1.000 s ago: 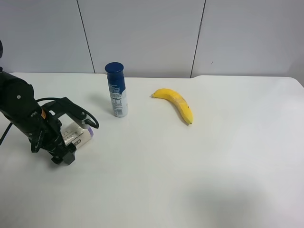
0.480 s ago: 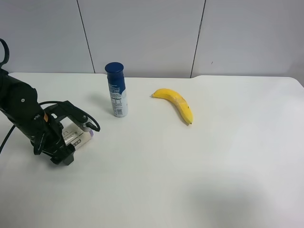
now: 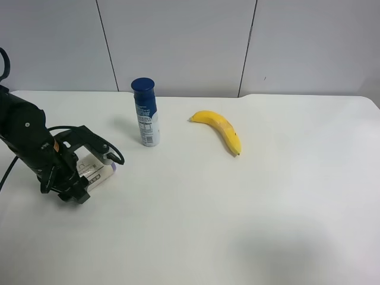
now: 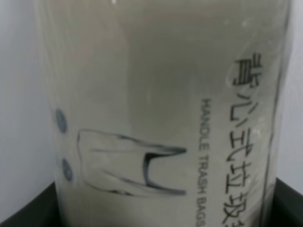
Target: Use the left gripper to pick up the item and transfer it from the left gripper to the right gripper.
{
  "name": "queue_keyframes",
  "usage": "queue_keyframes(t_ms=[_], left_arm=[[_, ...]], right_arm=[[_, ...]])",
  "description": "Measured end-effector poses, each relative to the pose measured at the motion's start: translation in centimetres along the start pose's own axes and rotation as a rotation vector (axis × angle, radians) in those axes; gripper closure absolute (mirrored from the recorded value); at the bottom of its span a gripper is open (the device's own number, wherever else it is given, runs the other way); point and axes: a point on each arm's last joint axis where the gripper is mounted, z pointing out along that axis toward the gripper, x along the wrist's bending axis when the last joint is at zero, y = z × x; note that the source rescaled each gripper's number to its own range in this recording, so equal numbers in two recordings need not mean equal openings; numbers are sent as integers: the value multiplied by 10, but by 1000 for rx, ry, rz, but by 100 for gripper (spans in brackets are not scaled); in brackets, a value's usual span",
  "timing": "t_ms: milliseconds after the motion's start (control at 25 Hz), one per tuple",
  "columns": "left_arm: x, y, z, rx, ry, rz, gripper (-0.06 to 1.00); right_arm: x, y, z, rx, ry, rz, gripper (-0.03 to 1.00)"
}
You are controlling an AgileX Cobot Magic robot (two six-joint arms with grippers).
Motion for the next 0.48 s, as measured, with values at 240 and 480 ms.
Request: queue_keyframes(t_ms=[240, 480], left_arm=[[11, 15, -40, -38, 43, 1, 94], [17, 28, -85, 1, 58, -4, 94]], right_arm=[[0, 0, 0, 0, 0, 0, -3], [0, 0, 0, 0, 0, 0, -3]])
